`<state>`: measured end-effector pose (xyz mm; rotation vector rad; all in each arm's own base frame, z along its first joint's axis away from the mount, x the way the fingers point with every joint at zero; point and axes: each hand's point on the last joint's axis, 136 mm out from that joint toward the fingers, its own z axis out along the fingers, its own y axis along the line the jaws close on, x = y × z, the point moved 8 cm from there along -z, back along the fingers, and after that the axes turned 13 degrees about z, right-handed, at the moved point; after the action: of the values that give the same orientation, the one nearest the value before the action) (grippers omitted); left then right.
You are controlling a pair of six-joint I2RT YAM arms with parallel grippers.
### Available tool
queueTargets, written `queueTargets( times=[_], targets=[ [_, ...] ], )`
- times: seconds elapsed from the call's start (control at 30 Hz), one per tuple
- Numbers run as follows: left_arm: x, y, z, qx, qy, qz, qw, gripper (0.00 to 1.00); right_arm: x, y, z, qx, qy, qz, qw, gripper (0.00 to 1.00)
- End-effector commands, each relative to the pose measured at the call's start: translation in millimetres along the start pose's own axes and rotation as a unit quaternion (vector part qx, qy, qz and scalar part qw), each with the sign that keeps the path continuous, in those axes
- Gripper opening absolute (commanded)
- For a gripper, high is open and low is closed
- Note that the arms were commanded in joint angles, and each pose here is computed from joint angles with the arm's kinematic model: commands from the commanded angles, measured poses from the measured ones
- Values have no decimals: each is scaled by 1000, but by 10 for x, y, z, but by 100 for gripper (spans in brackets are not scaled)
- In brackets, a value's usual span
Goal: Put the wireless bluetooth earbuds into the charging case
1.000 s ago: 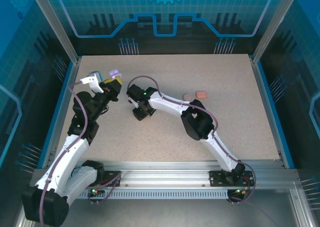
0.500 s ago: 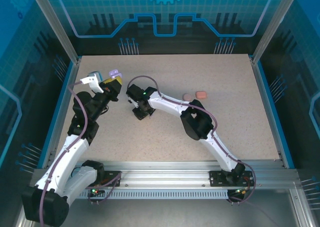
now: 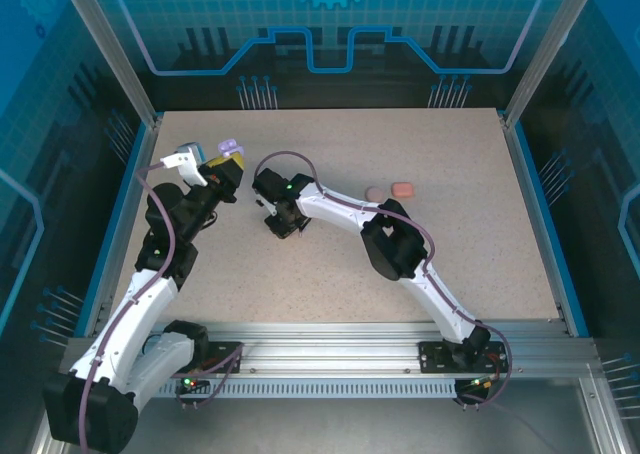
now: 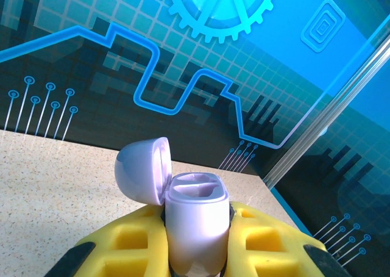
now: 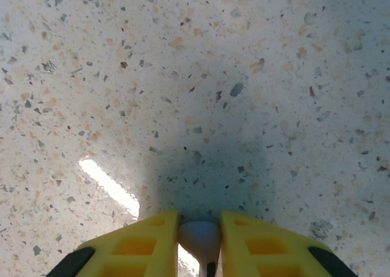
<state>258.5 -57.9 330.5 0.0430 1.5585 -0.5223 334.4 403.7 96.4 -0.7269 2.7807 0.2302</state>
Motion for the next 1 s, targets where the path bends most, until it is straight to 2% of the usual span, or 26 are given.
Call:
queueTargets(
  times=[0.0,0.3,0.57,0.77,0.97],
  targets=[
    [-16,-11,-17,9,-6,4,1000,0,-17,7,-173,-18,-10,12,1000,23],
    [-52,-83,-40,40,-14,19,999,0,-205,-88,-926,-56,-99,46,992,22],
    [-47,-199,3,89,-27,52,994,0,-232,-471,-1659,-66,-180,88,977,21],
    [135,-472,123,132,-20,129,983,0,-114,-921,-2233,-57,-242,129,960,20],
    [406,-786,250,192,-19,199,961,0,67,-1219,-2883,-52,-314,150,936,20]
  ],
)
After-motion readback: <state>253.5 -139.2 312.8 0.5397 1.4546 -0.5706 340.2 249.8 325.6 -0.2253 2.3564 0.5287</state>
